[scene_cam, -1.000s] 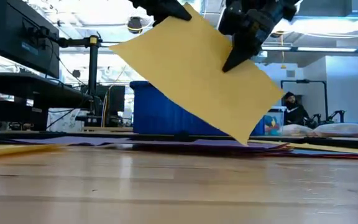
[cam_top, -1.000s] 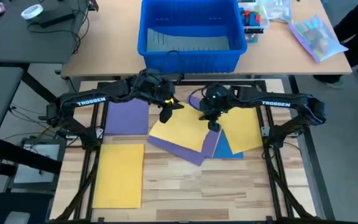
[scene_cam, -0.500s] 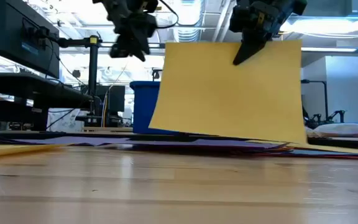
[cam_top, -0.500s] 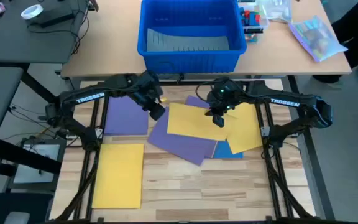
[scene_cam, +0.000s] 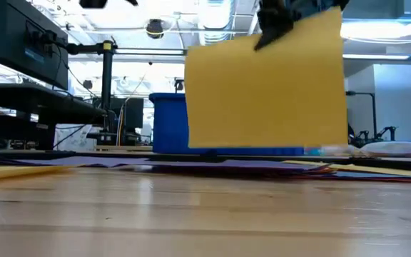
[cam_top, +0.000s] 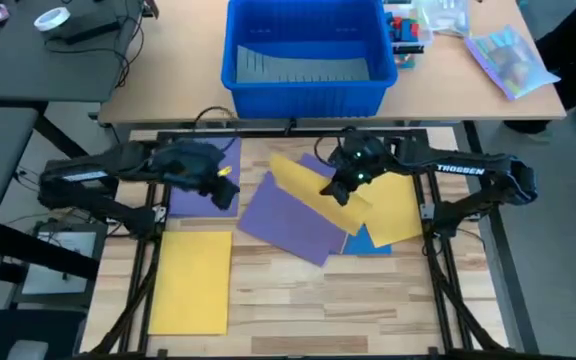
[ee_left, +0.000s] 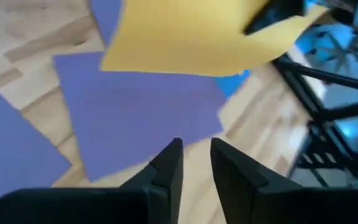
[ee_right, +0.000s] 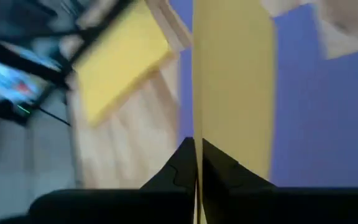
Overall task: Organize paper
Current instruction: Stack the yellow colored paper on top of the other yellow colored paper
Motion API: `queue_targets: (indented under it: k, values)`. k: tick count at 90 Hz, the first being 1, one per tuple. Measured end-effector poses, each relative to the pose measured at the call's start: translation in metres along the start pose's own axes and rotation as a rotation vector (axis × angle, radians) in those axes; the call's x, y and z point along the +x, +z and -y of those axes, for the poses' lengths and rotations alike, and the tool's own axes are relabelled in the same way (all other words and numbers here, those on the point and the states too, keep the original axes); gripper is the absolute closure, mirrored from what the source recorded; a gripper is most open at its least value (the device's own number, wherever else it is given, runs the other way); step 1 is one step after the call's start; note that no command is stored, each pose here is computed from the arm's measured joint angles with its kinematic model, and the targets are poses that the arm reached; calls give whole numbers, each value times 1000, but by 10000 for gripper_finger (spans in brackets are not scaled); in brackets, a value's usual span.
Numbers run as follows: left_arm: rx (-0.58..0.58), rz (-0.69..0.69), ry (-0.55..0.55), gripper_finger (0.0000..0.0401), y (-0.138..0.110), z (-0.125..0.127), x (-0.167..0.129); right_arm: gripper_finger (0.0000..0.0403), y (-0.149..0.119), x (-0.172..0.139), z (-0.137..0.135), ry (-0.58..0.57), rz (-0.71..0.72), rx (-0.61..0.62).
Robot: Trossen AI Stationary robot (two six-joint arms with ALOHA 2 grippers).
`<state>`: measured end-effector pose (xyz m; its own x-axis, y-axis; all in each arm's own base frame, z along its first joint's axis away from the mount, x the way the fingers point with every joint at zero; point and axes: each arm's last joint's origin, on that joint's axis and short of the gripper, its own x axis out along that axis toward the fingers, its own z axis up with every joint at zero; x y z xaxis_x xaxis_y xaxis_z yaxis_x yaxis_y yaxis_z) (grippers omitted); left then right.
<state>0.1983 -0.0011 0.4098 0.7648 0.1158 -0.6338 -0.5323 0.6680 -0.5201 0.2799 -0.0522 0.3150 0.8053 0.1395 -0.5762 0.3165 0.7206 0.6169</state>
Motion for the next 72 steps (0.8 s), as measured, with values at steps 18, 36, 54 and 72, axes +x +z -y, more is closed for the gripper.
queue_targets:
  k: [18,36,54,72]
  values:
    - [113,-59,-131,340,-26,8,-33,403,-13,40,-39,39,165,241]
    - [254,-95,-237,340,-41,6,-60,403,-39,111,-78,180,397,508]
    - [314,-95,-281,340,-45,3,-71,403,-50,181,-119,299,554,632]
    - [342,-87,-288,340,-45,2,-73,403,-40,243,-143,338,599,637]
